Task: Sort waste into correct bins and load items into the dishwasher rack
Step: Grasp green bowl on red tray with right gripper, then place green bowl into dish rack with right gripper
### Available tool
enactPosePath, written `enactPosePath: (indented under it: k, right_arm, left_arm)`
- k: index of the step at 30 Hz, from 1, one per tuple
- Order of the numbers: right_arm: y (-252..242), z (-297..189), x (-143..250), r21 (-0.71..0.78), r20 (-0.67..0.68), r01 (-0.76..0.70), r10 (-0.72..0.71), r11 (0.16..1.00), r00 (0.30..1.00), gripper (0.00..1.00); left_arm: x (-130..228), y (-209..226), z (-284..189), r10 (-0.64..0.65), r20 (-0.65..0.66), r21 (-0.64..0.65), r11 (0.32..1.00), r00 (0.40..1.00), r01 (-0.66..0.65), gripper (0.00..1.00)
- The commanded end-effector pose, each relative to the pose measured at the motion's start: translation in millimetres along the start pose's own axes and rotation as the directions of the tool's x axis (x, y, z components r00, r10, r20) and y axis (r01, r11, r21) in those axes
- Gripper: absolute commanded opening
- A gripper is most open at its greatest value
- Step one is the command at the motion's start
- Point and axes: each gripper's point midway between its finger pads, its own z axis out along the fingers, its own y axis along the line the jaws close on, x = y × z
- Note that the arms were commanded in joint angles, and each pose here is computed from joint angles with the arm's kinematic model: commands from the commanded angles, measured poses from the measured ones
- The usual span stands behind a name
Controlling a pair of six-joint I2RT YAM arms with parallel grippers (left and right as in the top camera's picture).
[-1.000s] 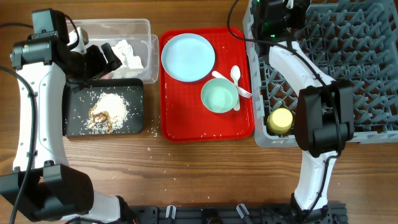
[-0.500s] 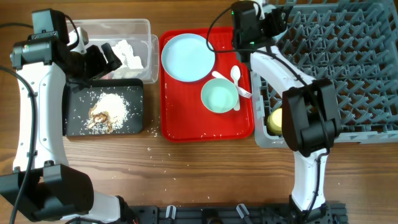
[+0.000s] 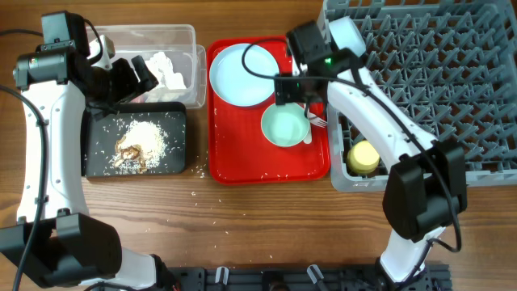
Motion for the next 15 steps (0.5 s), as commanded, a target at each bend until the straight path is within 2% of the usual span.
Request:
enactPosePath:
  k: [1,5,7,9,10,13,15]
  right_arm:
    - [-10.1,28.9,40.2,0.005,-0.114,-0.050,0.050,0.999,0.992,0.74]
    - [-27.2,47.8,57.2,0.068,-0.123,-0.013,0.021,0.998,0.992,0.68]
    - [-28.7,52.2,60.5,0.067,-0.124,0.005,0.003,0.998,0.992,0.48]
    - [-28.6,52.2,60.5,0.066,-0.123,0.005,0.003,0.998,0.992,0.13]
    - [-28.7,52.2,60.5,0.066,-0.123,0.005,0.003,0.998,0.992,0.04]
    - [-27.1,41.3,54.2,0.062,-0.105,0.031,-0.024,0.998,0.994,0.04]
    - [-20.6,6.2,36.3,0.045,-0.036,0.039,-0.038,0.998,0.999,0.04]
  left_arm:
    - [-3.9,-1.4,-8.0,0.010,0.027,0.002,1.000,1.000,-0.010,1.00]
    - [-3.9,-1.3,-7.8,0.009,0.026,0.002,1.000,1.000,-0.009,1.00]
    - [-3.9,-1.3,-7.8,0.009,0.026,0.002,1.000,1.000,-0.009,1.00]
    - [-3.9,-1.4,-8.0,0.010,0.027,0.002,1.000,1.000,-0.010,1.00]
    - [-3.9,-1.4,-8.0,0.010,0.027,0.002,1.000,1.000,-0.010,1.00]
    - [-3.9,-1.3,-7.8,0.009,0.026,0.002,1.000,1.000,-0.009,1.00]
    - [-3.9,-1.3,-7.8,0.009,0.026,0.002,1.000,1.000,-0.009,1.00]
